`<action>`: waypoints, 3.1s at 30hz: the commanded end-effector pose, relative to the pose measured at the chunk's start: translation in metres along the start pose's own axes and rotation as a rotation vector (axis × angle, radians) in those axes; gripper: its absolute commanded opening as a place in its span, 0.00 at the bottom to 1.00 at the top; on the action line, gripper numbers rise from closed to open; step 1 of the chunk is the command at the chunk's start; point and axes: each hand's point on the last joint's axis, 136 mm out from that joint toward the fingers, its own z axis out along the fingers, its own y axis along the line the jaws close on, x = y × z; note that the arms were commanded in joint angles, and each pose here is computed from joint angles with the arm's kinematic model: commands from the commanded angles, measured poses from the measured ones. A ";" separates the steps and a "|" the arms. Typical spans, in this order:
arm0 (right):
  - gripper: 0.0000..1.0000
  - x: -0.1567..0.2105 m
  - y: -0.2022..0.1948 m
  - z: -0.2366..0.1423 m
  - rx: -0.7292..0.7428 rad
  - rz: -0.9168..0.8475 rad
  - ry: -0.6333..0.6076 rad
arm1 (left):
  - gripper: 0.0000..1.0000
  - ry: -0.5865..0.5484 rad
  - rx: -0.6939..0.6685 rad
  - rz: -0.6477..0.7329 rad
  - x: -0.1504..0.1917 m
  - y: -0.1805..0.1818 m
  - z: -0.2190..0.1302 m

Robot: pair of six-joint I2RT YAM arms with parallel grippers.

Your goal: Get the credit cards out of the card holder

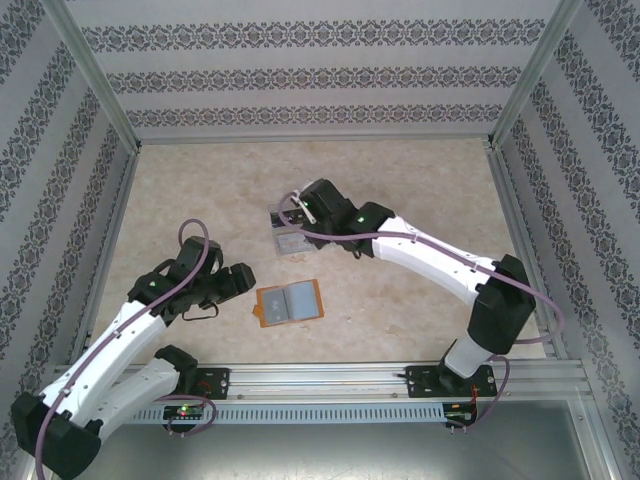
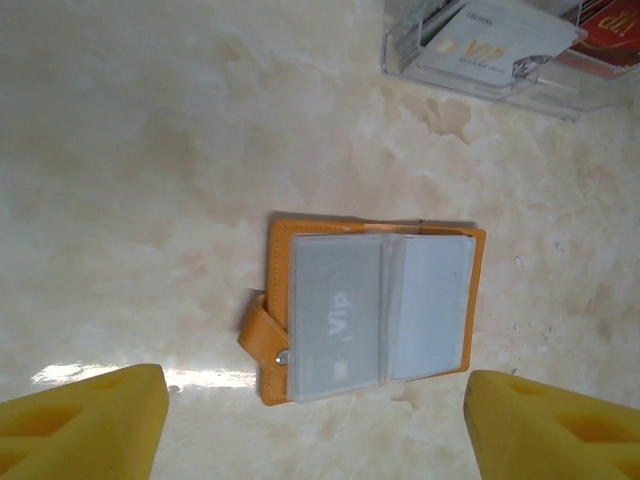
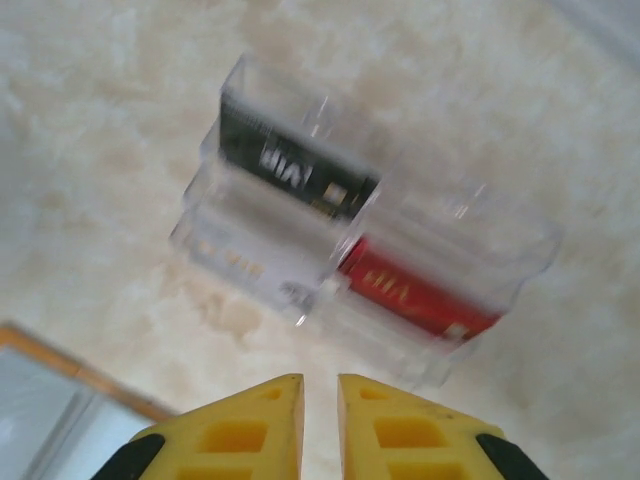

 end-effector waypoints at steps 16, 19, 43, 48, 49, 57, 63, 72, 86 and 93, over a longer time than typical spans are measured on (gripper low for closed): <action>0.15 0.144 0.077 0.032 -0.267 0.385 0.295 | 0.67 0.108 0.064 -0.121 0.024 -0.011 0.062; 0.15 0.155 0.079 0.041 -0.257 0.381 0.327 | 0.66 0.123 0.067 -0.113 0.030 -0.014 0.068; 0.17 0.199 0.076 0.069 -0.182 0.382 0.458 | 0.59 0.246 0.051 -0.041 0.052 -0.022 0.100; 0.17 0.199 0.077 0.069 -0.186 0.383 0.460 | 0.58 0.256 0.040 -0.036 0.054 -0.021 0.104; 0.17 0.199 0.077 0.069 -0.187 0.384 0.461 | 0.58 0.258 0.041 -0.036 0.055 -0.021 0.104; 0.17 0.199 0.079 0.068 -0.192 0.383 0.463 | 0.58 0.281 0.031 -0.024 0.059 -0.022 0.110; 0.17 0.200 0.079 0.069 -0.193 0.387 0.465 | 0.58 0.270 0.071 0.003 0.054 -0.036 0.108; 0.16 0.201 0.080 0.069 -0.192 0.389 0.470 | 0.58 0.262 0.133 0.033 0.051 -0.056 0.106; 0.17 0.187 0.057 0.053 -0.141 0.439 0.370 | 0.46 0.254 0.211 0.102 0.042 -0.097 0.100; 0.18 0.173 0.042 0.036 -0.157 0.508 0.304 | 0.43 0.285 0.211 0.132 0.045 -0.111 0.108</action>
